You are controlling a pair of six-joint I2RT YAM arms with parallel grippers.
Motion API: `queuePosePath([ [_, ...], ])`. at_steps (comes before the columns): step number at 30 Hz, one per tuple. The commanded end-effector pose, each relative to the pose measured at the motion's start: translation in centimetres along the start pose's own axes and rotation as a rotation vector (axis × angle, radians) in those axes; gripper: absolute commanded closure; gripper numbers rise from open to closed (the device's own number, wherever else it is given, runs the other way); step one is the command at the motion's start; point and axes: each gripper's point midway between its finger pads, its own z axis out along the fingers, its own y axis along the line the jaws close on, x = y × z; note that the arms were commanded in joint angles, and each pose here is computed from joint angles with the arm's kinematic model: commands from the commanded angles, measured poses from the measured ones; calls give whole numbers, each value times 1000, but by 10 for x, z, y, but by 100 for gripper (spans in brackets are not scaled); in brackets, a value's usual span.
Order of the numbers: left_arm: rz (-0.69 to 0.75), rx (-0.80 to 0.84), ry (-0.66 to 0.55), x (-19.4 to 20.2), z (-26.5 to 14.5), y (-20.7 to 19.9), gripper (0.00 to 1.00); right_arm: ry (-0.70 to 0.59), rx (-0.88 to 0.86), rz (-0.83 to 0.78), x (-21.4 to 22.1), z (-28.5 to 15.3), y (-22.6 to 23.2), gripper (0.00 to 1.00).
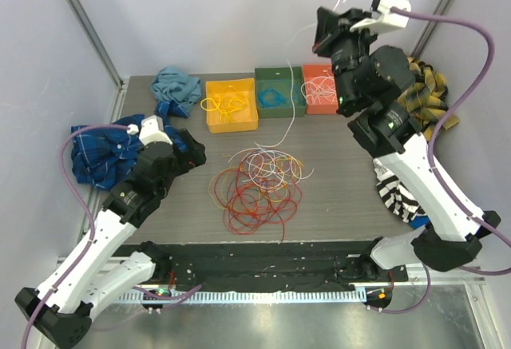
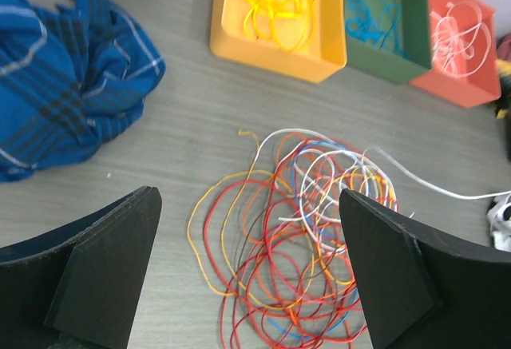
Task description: Untangle the cables
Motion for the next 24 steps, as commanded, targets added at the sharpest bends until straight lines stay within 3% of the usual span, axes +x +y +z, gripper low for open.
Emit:
queuePosePath([
  [1,-34,23,16,9,-2,0,0,-50,129,-136,-17,28,-24,99],
  [6,-40,53,64,26,2,-3,0,-163,213,-128,-43,60,-47,99],
  [8,-42,54,84,35,5,-1,0,-237,218,-96,-75,62,-47,99],
  [13,-70,125,140,56,21,-17,0,-320,188,-59,-102,65,-40,99],
  [17,-113,265,131,69,43,-50,0,-284,164,-55,-89,67,-36,99],
  [18,-84,285,143,80,49,-53,0,-274,161,-55,-85,68,-36,99],
  [22,16,470,7,70,66,-113,0,-232,152,-54,-64,69,-38,99],
  [24,79,512,17,85,80,-137,0,-226,143,-45,-62,68,-37,99],
])
